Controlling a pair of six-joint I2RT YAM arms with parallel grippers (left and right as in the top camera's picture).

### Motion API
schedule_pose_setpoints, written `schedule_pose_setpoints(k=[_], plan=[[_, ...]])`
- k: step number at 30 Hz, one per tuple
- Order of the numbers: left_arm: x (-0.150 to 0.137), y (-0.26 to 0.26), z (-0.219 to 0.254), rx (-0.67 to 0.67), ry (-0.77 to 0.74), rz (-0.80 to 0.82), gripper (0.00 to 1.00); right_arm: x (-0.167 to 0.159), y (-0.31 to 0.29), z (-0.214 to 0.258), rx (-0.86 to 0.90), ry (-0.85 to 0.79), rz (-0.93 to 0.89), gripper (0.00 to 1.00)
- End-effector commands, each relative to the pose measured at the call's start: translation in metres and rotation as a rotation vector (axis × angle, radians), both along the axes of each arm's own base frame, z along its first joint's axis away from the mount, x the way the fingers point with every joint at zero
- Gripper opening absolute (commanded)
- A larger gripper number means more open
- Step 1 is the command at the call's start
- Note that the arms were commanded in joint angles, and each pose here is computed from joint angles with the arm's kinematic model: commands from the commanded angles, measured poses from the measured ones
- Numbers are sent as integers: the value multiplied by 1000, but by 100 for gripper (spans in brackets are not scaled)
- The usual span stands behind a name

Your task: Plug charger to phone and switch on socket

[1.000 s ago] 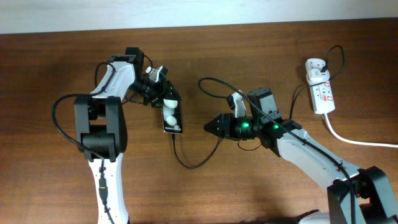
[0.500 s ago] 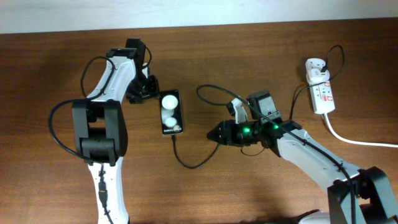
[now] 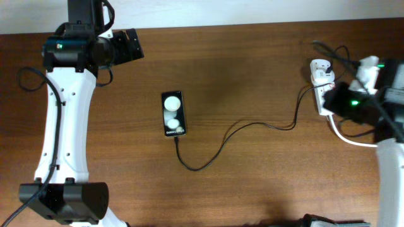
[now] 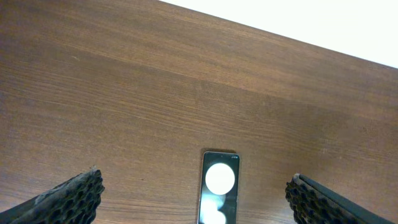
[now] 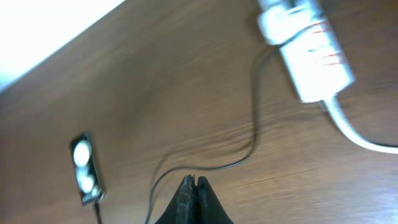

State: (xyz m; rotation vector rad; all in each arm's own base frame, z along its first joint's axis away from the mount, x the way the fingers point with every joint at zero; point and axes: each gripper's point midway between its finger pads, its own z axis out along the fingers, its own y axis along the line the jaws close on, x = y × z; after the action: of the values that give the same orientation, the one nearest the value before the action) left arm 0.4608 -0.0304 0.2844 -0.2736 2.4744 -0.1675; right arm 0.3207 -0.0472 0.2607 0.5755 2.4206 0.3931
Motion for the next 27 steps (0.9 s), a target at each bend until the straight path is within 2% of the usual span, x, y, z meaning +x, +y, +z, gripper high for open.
schedule_pose_setpoints(k=[1,5,12,19,27], plan=[[1,3,-3,10,7,12,99,10,-58,-17,58,43,-116,4],[1,3,-3,10,7,12,99,55,-124,-52,167,120,-199,4],[1,3,-3,10,7,12,99,121,-170,-149,177,148,-189,4],[1,3,-3,10,7,12,99,150,-148,-202,175,178,-108,4],[1,3,-3,10,7,12,99,166,-127,-238,179,204,-60,4]])
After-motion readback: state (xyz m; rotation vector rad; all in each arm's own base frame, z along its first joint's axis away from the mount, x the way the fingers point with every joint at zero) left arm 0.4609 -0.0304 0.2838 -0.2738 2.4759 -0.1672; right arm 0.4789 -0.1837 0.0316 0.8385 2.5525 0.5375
